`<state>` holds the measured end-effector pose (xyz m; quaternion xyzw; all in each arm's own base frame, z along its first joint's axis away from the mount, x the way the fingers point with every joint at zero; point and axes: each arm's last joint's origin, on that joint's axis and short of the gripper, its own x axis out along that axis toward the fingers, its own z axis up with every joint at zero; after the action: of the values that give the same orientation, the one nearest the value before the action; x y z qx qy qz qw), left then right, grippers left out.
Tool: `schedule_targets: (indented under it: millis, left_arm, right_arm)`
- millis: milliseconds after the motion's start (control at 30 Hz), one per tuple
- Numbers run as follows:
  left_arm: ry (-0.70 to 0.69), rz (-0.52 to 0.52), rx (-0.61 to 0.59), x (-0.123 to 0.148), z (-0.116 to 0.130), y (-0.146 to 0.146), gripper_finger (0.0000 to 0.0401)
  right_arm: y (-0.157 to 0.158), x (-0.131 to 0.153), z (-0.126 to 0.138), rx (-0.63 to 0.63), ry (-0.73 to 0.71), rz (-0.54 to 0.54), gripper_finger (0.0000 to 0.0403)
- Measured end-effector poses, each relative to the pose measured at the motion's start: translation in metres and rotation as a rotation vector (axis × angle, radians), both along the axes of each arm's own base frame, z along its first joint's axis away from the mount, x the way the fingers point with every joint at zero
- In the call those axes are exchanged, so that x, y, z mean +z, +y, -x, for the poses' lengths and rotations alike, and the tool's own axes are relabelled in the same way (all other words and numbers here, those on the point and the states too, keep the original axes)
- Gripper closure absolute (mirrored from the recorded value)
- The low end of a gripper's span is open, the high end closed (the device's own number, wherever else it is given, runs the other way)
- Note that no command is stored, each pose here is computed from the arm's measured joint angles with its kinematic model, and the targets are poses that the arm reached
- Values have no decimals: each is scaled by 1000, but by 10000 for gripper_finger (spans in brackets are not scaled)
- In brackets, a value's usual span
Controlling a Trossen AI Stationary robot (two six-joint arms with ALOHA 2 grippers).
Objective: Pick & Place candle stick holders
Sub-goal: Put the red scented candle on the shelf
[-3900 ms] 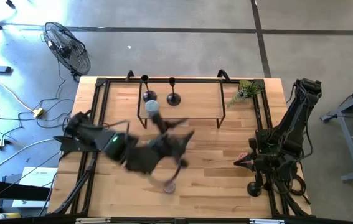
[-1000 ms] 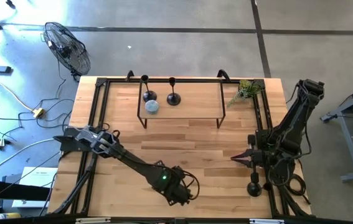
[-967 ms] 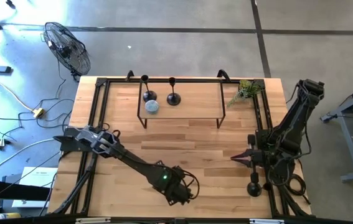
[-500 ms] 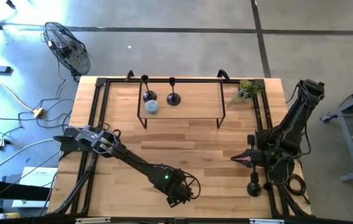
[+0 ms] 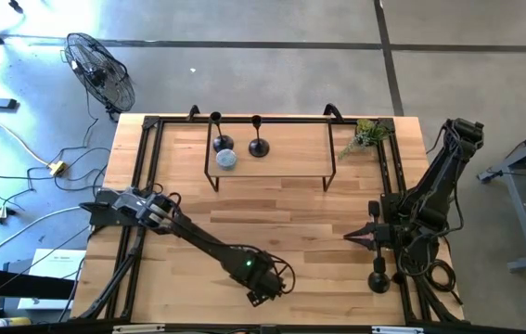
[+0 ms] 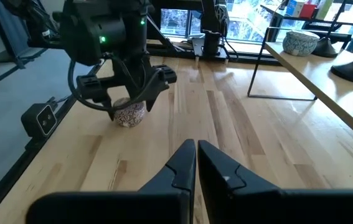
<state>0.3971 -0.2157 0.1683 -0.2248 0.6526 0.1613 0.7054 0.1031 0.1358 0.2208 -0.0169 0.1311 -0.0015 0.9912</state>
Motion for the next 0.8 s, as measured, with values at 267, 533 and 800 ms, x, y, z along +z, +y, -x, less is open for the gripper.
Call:
schedule_targets:
  millis: [267, 533, 800]
  left_arm:
    - [-37, -72, 7, -3, -1, 2, 109]
    - [-69, -60, -23, 8, -5, 0, 112]
    - [-81, -163, -26, 70, -6, 9, 112]
  right_arm:
    - [0, 0, 0, 0, 0, 0, 391]
    - [0, 0, 0, 3, 1, -1, 391]
    - [0, 0, 0, 12, 3, 17, 391]
